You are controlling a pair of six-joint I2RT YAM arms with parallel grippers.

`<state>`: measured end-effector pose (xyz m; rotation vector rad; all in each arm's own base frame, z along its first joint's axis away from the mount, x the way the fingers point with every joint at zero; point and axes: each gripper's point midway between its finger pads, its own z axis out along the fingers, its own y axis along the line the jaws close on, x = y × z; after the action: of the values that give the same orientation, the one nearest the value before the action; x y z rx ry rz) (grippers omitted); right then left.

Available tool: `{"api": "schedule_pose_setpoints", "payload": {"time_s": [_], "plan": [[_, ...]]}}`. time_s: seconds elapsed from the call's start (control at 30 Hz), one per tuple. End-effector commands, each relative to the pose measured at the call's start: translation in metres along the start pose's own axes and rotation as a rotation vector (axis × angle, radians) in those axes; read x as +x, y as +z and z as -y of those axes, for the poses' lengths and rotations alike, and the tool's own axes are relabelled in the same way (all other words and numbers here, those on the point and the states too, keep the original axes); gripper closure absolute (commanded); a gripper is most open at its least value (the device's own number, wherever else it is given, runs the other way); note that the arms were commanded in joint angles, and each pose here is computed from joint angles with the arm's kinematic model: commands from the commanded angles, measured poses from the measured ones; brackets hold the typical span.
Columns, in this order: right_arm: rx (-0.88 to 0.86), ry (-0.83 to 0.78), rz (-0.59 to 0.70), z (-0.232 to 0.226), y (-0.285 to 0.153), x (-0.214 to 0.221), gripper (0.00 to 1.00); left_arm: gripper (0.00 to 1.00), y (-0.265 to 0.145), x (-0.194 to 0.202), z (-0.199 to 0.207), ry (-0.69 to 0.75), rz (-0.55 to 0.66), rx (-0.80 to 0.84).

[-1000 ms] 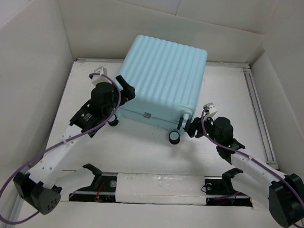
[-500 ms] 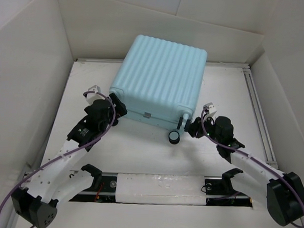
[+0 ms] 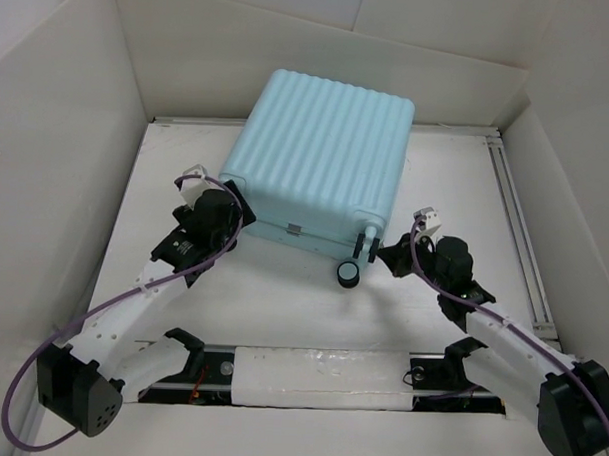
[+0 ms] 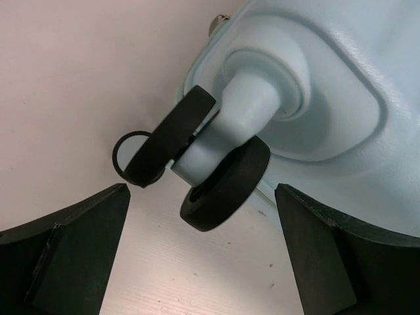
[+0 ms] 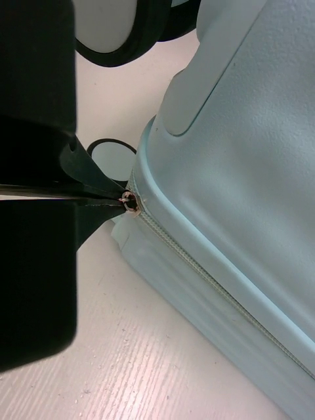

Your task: Pack the luggage

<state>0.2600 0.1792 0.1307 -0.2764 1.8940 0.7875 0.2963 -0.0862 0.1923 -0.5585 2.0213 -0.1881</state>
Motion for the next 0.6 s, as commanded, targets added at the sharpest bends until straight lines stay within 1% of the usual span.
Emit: {"api": "schedule_pose_setpoints", "payload": {"time_s": [0.0, 0.13, 0.23, 0.3, 0.33, 0.37, 0.43, 0.57], "plan": [[-0.074, -0.056, 0.210, -0.024, -0.006, -0.061, 1.00, 0.09, -0.003, -0.025, -0.005, -0.030, 0.084, -0.058], [-0.062, -0.045, 0.179, -0.021, -0.003, -0.055, 1.00, 0.09, -0.005, -0.034, -0.009, -0.051, 0.120, -0.091], [-0.059, -0.042, 0.171, -0.020, -0.003, -0.053, 1.00, 0.10, -0.008, -0.046, -0.002, -0.045, 0.143, -0.070], [-0.061, -0.044, 0.176, -0.021, -0.005, -0.055, 1.00, 0.17, -0.001, -0.045, 0.004, -0.004, 0.126, -0.068], [-0.061, -0.033, 0.173, -0.022, -0.007, -0.054, 1.00, 0.27, -0.001, -0.051, 0.010, 0.000, 0.132, -0.063], [-0.048, -0.030, 0.175, -0.020, -0.009, -0.054, 1.00, 0.33, 0.002, -0.046, 0.011, 0.025, 0.114, -0.062], [-0.033, -0.017, 0.178, -0.019, -0.012, -0.055, 1.00, 0.40, 0.006, -0.047, 0.016, 0.033, 0.110, -0.051], [-0.026, -0.009, 0.192, -0.022, -0.017, -0.063, 1.00, 0.58, 0.008, -0.043, 0.033, 0.044, 0.101, 0.046]]}}
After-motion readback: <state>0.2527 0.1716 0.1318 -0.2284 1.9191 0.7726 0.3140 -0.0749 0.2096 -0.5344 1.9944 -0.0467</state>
